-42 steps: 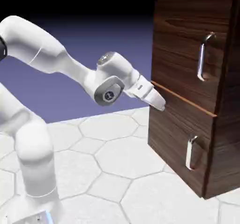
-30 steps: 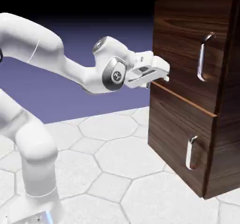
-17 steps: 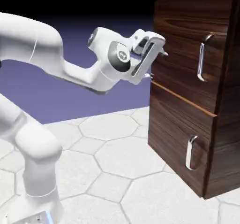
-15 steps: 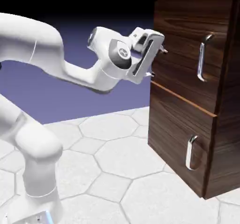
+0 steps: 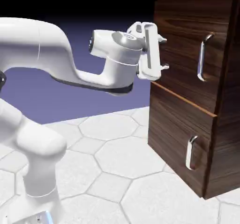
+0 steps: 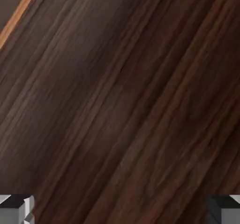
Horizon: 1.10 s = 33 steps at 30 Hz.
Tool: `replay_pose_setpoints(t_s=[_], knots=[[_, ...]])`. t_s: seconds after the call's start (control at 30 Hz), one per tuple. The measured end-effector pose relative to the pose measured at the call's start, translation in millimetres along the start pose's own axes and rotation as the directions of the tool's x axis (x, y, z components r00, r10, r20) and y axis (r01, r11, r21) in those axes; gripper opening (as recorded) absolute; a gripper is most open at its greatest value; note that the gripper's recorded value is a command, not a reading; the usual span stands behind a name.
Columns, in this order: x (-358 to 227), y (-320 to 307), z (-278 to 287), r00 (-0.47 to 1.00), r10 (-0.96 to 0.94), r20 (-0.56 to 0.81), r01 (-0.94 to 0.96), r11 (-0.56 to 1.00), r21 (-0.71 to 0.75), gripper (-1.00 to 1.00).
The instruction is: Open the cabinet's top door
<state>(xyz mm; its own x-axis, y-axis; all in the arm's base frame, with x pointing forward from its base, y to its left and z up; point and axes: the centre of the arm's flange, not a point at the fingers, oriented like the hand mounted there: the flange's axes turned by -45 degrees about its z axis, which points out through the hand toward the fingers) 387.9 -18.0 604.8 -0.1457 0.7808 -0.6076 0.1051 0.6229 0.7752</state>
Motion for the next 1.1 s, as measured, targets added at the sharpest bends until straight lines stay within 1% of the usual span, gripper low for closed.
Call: replay_pose_setpoints(t_s=[0.13, 0.3, 0.43, 0.6, 0.63, 0.7, 0.87, 0.9, 0.97, 1.1], knots=[[-12, -11, 3, 0.982, -0.187, 0.034, 0.187, 0.982, -0.028, 0.0], [-28, -29, 10, 0.909, -0.408, 0.084, 0.412, 0.91, -0.041, 0.0], [-41, -46, 18, 0.814, -0.568, 0.123, 0.576, 0.817, -0.034, 0.0], [-58, -70, 29, 0.652, -0.74, 0.165, 0.751, 0.661, -0.005, 0.0], [-61, -75, 32, 0.615, -0.77, 0.172, 0.781, 0.625, 0.003, 0.0], [-62, -76, 32, 0.608, -0.775, 0.173, 0.787, 0.618, 0.005, 0.0], [-67, -70, 79, 0.608, -0.775, 0.173, 0.786, 0.618, 0.005, 0.0], [-67, -70, 81, 0.608, -0.775, 0.173, 0.787, 0.618, 0.005, -1.0], [-67, -70, 81, 0.608, -0.775, 0.173, 0.787, 0.618, 0.005, -1.0], [-58, -67, 60, 0.607, -0.775, 0.173, 0.779, 0.624, 0.063, -1.0]])
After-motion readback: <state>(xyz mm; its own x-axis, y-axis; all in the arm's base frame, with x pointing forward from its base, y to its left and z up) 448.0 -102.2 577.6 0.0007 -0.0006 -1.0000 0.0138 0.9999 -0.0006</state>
